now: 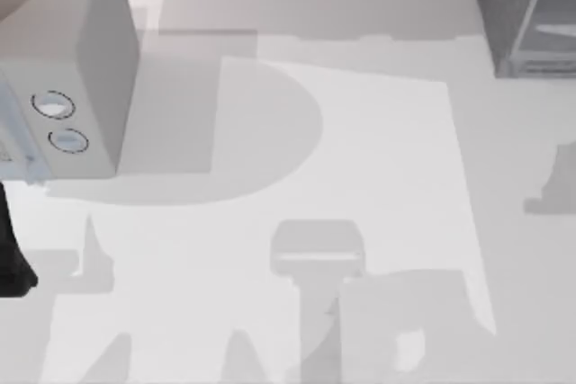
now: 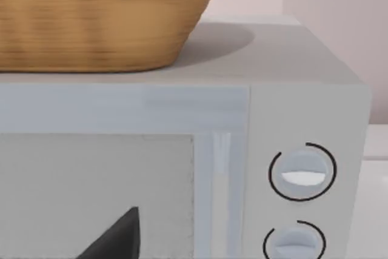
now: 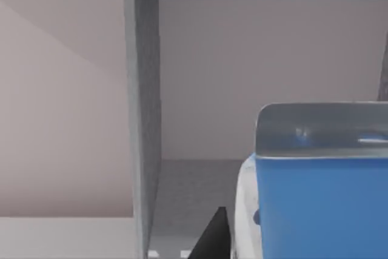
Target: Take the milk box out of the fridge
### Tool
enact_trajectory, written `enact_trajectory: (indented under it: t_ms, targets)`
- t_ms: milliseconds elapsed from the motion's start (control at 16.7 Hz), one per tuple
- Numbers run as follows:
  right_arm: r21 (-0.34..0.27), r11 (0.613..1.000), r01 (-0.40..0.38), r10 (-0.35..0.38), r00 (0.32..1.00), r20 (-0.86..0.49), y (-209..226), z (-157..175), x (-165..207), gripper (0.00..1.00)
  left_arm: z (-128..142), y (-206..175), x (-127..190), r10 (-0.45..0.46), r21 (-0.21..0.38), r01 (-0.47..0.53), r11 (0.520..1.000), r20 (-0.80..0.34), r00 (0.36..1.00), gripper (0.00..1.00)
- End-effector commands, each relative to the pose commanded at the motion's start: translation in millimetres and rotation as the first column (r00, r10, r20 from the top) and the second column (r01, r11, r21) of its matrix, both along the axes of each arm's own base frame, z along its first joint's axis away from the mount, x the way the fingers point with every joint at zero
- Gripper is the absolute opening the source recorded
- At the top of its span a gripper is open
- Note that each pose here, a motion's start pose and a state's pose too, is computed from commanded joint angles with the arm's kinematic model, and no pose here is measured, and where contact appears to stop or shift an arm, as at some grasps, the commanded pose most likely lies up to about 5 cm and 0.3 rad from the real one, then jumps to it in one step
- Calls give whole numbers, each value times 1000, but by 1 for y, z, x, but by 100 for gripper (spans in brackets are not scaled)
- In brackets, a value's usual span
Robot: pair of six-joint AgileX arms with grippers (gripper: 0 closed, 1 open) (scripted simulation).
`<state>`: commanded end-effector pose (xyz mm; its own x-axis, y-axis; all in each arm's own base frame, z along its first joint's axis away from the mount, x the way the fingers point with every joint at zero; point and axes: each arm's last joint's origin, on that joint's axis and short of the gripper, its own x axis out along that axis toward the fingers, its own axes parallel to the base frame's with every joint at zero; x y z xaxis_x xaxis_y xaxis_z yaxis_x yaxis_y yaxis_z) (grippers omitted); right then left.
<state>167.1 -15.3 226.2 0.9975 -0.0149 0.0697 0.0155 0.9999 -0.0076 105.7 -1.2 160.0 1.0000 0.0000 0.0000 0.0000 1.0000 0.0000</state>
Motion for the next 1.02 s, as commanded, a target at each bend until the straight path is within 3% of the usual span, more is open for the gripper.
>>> enact_trajectory:
  t_ms: [360, 600, 1020]
  targets:
    - [9, 1000, -10, 10, 999, -40, 12, -46, -53, 0, 0, 0, 0, 0, 0, 0, 1000, 0, 1000, 100]
    - [9, 1000, -14, 15, 998, -68, 14, -65, -61, 0, 0, 0, 0, 0, 0, 0, 1000, 0, 1000, 100]
    - [11, 1000, -20, 21, 997, -69, 15, -65, -61, 0, 0, 0, 0, 0, 0, 0, 1000, 0, 1000, 100]
